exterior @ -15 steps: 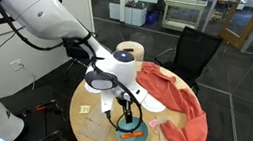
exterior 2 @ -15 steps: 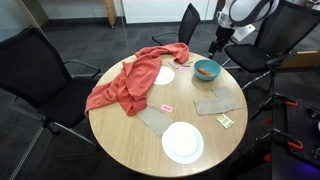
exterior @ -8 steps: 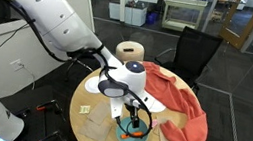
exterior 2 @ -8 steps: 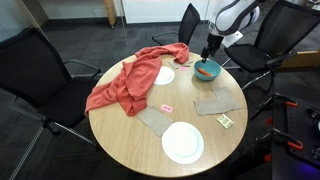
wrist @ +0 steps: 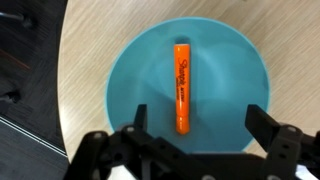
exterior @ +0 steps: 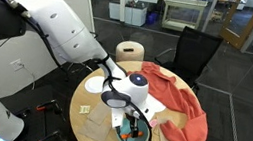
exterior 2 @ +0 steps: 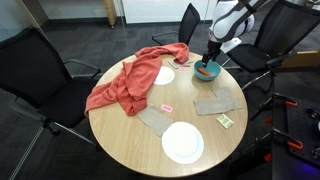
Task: Move orange object from the blue bowl and place it on the table
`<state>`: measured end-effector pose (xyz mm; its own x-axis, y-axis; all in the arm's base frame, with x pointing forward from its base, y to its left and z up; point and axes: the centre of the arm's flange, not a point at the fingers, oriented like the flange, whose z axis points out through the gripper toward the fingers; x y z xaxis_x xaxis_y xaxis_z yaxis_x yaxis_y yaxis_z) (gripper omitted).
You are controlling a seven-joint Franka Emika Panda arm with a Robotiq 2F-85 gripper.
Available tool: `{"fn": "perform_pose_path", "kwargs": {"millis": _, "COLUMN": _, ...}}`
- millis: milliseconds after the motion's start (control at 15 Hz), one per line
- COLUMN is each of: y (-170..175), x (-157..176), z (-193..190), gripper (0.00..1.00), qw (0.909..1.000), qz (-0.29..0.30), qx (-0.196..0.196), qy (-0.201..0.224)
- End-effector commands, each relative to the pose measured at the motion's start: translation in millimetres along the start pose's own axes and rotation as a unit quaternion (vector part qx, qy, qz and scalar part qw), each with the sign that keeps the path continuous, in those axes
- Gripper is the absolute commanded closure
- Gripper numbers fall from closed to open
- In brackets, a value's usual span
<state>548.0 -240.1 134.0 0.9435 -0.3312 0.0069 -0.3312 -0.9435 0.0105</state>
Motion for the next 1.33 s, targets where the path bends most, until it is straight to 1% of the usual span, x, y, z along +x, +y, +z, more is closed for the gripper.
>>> {"fn": "perform_pose_path", "kwargs": {"millis": 0, "y": 9.4, "x": -2.4, "z": 17.5, "gripper": 0.0, "qw": 0.9998, "qz": 0.021, "qx": -0.007, "qy": -0.001}}
{"fn": "perform_pose_path", "kwargs": {"millis": 133, "y": 10.4, "x": -4.5, "z": 26.8, "gripper": 0.0, "qw": 0.9997, "qz": 0.024, "qx": -0.008, "qy": -0.001}}
{"fn": "perform_pose_path", "kwargs": {"millis": 467, "y": 4.4, "x": -0.4, "z": 41.6, "gripper": 0.0, "qw": 0.9989, "qz": 0.021, "qx": -0.01, "qy": 0.041}}
{"fn": "perform_pose_path", "kwargs": {"millis": 600, "y": -1.5, "x": 2.0, "z": 46.1, "gripper": 0.0, "qw": 0.9986, "qz": 0.024, "qx": -0.01, "qy": 0.047}}
{"fn": "perform_pose_path", "kwargs": {"millis": 867, "y": -10.2, "x": 7.9, "z": 54.7, "gripper": 0.0, "qw": 0.9984, "qz": 0.03, "qx": -0.01, "qy": 0.046}}
{"fn": "perform_pose_path", "kwargs": {"millis": 1267, "y": -12.1, "x": 18.7, "z": 66.3, "gripper": 0.0, "qw": 0.9976, "qz": 0.052, "qx": -0.019, "qy": 0.041}}
